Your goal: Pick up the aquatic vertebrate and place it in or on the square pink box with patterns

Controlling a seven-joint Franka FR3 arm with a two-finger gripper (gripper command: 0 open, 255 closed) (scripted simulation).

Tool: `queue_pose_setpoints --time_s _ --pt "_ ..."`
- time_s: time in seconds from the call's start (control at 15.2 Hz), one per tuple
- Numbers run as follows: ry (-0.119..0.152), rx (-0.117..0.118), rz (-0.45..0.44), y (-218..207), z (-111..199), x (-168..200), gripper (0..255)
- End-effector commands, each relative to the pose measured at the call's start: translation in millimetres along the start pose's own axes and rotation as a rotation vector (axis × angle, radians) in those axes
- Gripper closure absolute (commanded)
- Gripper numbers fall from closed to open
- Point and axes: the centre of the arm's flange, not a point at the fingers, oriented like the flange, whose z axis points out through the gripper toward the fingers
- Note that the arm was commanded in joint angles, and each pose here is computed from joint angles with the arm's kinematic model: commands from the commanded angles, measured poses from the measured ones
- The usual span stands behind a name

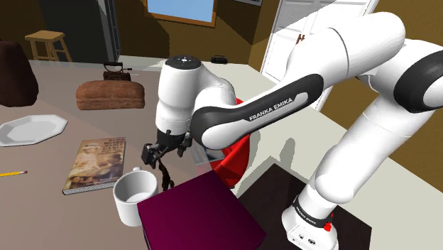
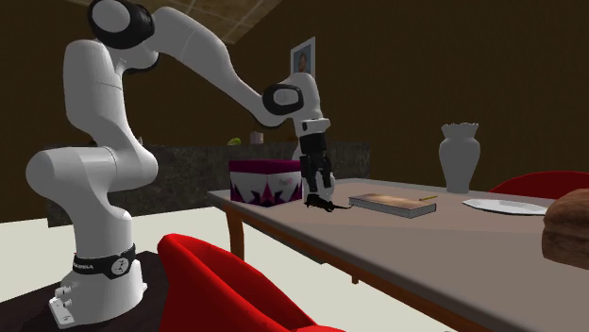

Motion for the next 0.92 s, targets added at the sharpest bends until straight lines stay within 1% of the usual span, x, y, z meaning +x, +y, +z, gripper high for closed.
queue_pose_setpoints --time_s 0.0,0.26,0.79,0.86 --pt "0.0 0.001 0.001 -1 10 1 0" --pt "0.0 0.001 0.001 -1 34 1 0" --pt "0.0 0.001 0.001 -1 34 1 0" --pt "0.0 0.001 0.001 -1 34 1 255"
